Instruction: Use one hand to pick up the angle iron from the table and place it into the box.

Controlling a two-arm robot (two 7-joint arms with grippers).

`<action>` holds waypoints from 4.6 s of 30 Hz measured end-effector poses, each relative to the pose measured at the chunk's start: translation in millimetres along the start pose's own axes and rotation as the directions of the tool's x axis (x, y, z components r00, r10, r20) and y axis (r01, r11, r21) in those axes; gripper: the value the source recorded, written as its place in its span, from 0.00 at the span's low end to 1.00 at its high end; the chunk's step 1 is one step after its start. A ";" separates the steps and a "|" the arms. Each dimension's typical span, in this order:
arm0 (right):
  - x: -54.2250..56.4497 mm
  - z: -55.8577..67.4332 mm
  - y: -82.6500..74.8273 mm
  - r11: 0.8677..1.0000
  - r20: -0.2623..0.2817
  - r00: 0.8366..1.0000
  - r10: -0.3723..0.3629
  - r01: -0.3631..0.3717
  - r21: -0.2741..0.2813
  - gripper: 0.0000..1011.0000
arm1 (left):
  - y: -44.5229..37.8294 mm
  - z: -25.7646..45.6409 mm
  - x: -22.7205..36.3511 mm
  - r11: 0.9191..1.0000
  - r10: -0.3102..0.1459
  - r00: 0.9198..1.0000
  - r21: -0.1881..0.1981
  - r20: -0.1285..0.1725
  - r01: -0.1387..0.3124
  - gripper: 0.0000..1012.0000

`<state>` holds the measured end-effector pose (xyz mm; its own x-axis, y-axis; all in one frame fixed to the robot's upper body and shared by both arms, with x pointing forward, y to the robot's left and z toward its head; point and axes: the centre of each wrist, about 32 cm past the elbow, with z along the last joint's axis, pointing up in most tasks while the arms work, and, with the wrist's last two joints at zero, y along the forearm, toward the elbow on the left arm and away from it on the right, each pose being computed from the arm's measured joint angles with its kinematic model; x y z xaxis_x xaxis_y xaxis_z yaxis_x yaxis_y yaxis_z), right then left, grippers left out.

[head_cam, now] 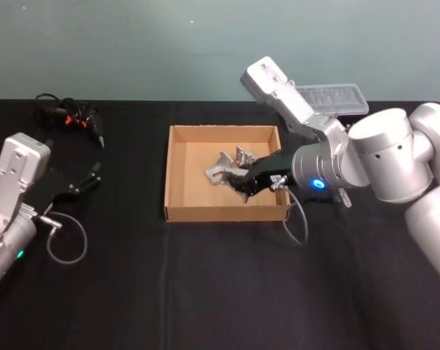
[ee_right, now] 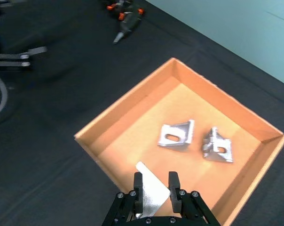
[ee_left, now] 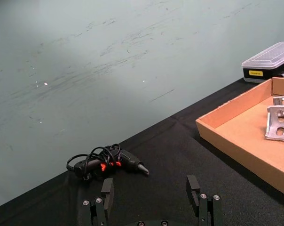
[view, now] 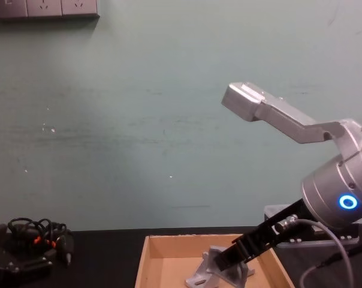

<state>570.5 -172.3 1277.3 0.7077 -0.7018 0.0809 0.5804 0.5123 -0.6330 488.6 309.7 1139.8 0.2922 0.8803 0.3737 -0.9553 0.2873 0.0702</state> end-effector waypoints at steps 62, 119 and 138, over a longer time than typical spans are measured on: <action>23.1 0.8 33.9 0.994 -0.015 0.997 -0.081 0.080 -0.081 0.83 | 0.0 0.0 0.0 1.000 0.000 1.000 0.000 0.000 0.000 1.00; -38.5 -92.4 70.4 0.736 -0.118 0.868 -0.482 0.475 0.483 0.99 | 0.0 0.0 0.0 1.000 0.000 1.000 0.000 0.000 0.000 1.00; -38.6 -92.4 70.6 0.736 -0.114 0.868 -0.482 0.473 0.485 0.99 | 0.0 0.0 0.0 1.000 0.000 1.000 0.000 0.000 0.000 1.00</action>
<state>546.9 -154.7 1158.4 0.2887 -0.9132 0.2876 0.9569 0.2853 -0.0547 488.6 309.7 1139.8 0.2923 0.8803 0.3737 -0.9553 0.2873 0.0702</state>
